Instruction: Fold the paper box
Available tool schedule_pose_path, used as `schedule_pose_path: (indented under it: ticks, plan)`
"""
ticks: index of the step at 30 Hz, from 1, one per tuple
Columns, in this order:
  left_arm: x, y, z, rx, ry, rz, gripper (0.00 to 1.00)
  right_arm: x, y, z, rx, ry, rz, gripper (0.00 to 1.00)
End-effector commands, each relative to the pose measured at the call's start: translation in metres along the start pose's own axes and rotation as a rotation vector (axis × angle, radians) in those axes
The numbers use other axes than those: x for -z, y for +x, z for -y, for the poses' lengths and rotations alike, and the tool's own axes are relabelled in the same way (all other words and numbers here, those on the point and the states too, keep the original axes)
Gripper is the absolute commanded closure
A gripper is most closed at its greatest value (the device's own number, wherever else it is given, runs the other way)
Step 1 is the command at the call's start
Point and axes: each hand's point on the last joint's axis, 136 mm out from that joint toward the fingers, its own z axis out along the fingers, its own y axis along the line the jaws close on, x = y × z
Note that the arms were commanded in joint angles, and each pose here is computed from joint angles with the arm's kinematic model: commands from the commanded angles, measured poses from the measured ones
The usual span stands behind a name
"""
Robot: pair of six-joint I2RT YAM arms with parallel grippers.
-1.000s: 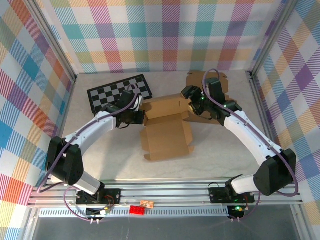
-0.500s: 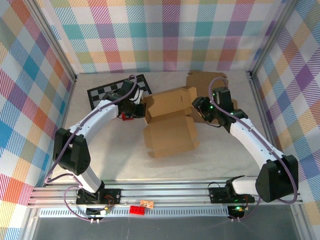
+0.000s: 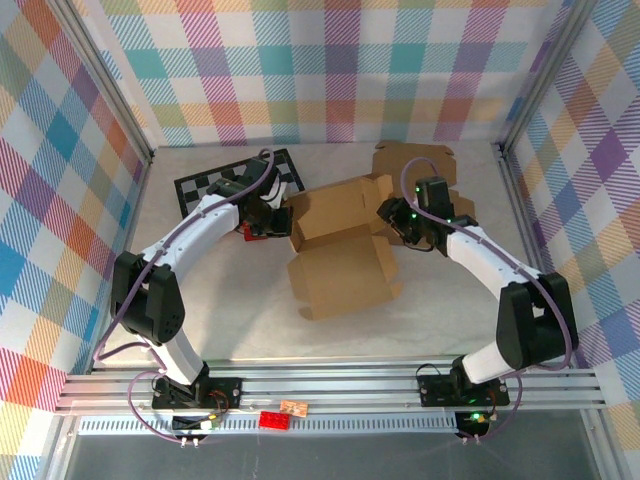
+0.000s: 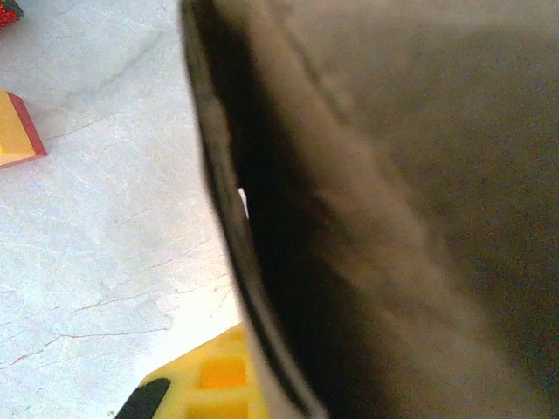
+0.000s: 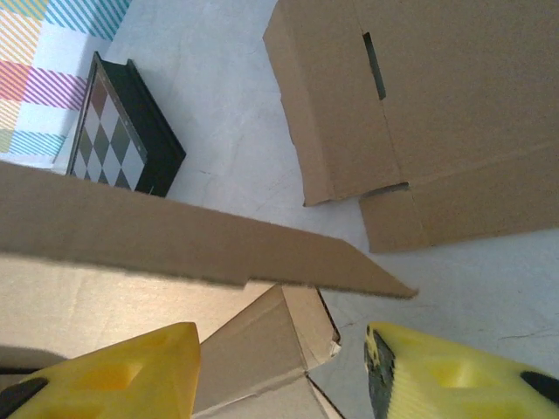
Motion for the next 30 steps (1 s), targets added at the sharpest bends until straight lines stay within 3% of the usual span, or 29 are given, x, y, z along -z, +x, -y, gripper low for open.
schedule_pose_path:
  ticks: [1, 3, 10, 19, 30]
  plan:
    - [0.004, -0.003, 0.003, 0.035, 0.029, -0.015, 1.0, -0.007, -0.003, -0.002, 0.027, -0.024, -0.001, 0.5]
    - [0.005, -0.003, 0.003, 0.035, 0.031, -0.014, 1.0, -0.012, -0.003, -0.004, 0.018, -0.039, -0.009, 0.55]
    - [0.003, -0.003, 0.004, 0.035, 0.034, -0.017, 1.0, -0.021, -0.004, -0.004, -0.023, -0.049, -0.016, 0.58]
    - [0.0, -0.003, 0.004, 0.039, 0.039, -0.017, 1.0, -0.018, 0.004, -0.029, -0.034, -0.128, -0.049, 0.72]
    - [0.001, -0.011, 0.005, 0.045, 0.06, 0.007, 1.0, -0.008, 0.017, -0.054, 0.045, -0.154, -0.108, 0.65]
